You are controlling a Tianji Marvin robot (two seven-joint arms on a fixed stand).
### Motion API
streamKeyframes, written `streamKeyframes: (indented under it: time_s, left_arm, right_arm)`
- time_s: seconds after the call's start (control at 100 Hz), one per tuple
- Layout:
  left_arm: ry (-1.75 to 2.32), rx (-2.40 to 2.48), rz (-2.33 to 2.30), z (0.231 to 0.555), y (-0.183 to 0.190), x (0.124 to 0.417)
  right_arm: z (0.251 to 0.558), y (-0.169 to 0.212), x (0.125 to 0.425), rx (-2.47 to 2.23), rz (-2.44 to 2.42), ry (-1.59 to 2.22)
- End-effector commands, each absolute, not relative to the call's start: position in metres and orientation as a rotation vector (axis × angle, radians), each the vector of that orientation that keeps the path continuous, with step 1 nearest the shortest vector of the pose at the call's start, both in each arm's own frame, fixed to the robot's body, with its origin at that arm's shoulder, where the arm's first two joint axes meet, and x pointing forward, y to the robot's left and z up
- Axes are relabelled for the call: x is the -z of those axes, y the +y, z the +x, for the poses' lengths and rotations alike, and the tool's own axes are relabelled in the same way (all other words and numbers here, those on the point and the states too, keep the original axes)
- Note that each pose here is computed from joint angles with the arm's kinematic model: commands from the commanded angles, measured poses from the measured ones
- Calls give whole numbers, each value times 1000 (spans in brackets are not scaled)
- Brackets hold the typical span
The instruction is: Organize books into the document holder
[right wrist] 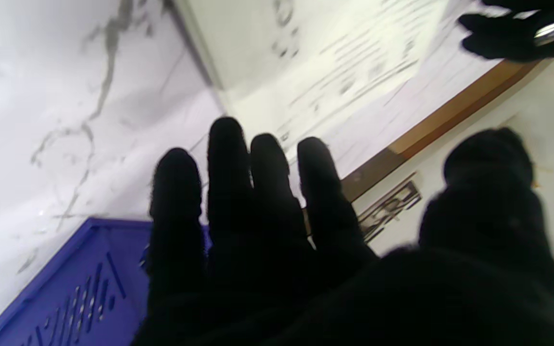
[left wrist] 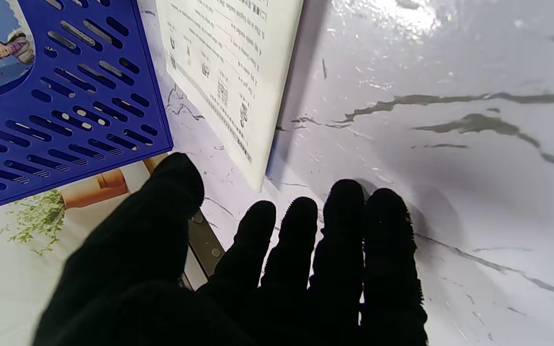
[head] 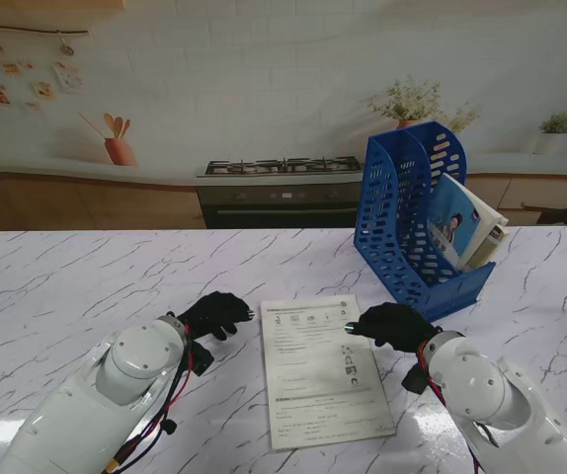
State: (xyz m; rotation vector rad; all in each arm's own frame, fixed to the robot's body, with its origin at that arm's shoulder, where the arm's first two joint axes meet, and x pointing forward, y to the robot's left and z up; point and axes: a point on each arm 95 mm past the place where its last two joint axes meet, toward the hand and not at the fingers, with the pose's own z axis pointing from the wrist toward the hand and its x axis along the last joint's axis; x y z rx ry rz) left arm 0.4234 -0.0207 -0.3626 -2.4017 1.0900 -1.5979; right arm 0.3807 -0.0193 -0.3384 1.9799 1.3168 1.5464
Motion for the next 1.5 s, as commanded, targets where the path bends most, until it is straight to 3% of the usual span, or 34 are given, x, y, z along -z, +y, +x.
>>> streamKeyframes:
  time_s: [0.0, 0.39, 1.49]
  left_arm:
    - [1089, 1604, -2439, 424, -28, 366]
    - [1089, 1476, -2550, 427, -34, 378]
    - [1054, 1173, -2907, 428, -55, 400]
  right_arm:
    - [386, -18, 350, -1497, 2017, 1295]
    - [394, -22, 361, -1312, 2112, 1358]
    - [392, -13, 378, -1348, 2183, 1304]
